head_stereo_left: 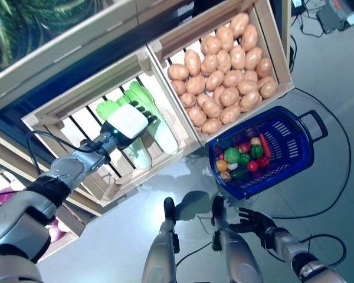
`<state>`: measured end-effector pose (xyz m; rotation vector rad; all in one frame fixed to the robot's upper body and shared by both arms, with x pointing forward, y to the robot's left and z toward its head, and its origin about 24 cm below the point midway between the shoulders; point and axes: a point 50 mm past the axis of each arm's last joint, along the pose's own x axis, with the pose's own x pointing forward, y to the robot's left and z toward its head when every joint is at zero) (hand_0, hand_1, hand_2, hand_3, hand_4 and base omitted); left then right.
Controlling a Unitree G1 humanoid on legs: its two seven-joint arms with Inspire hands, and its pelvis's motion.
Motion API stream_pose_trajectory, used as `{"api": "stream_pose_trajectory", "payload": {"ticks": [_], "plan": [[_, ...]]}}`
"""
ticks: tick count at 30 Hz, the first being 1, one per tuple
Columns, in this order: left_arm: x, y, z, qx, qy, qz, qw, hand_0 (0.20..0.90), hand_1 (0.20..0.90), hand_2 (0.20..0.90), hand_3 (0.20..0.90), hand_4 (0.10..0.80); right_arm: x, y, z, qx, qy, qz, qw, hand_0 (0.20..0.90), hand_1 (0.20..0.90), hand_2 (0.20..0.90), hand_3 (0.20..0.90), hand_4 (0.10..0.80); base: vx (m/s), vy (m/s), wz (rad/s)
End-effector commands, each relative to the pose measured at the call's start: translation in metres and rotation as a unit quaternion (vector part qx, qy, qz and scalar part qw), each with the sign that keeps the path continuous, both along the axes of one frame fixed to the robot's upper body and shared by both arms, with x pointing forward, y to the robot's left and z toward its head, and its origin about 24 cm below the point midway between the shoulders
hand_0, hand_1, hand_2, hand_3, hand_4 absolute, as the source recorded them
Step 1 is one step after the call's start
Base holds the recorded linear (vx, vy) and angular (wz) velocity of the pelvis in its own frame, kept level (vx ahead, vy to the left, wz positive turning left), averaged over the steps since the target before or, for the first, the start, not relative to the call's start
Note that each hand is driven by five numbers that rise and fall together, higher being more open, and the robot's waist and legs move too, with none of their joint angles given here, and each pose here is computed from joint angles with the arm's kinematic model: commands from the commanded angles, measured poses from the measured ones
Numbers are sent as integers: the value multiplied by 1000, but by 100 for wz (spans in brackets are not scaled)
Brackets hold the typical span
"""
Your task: Put vegetables into the basket
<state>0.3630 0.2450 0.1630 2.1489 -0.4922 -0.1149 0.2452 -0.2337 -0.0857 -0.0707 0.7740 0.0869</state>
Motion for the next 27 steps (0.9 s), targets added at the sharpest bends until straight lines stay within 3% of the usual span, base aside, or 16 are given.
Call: {"api": "stream_pose_trajectory", "payload": {"ticks": [1,12,27], "plan": [[10,9,71,-12,-141,21,990,900,900,900,900,800,4,-12,10,2,-34,-8,999,900,900,900,900,800,-58,13,0],[13,35,85,8,-185,105,977,900,900,900,900,800,37,-4,40,19,-104,-15,994,900,900,900,900,800,-45,40,2],[-1,46,101,44,-194,114,973,900,900,900,900,800,36,-12,45,14,-120,-34,992,900,900,900,900,800,-24,4,1]]}}
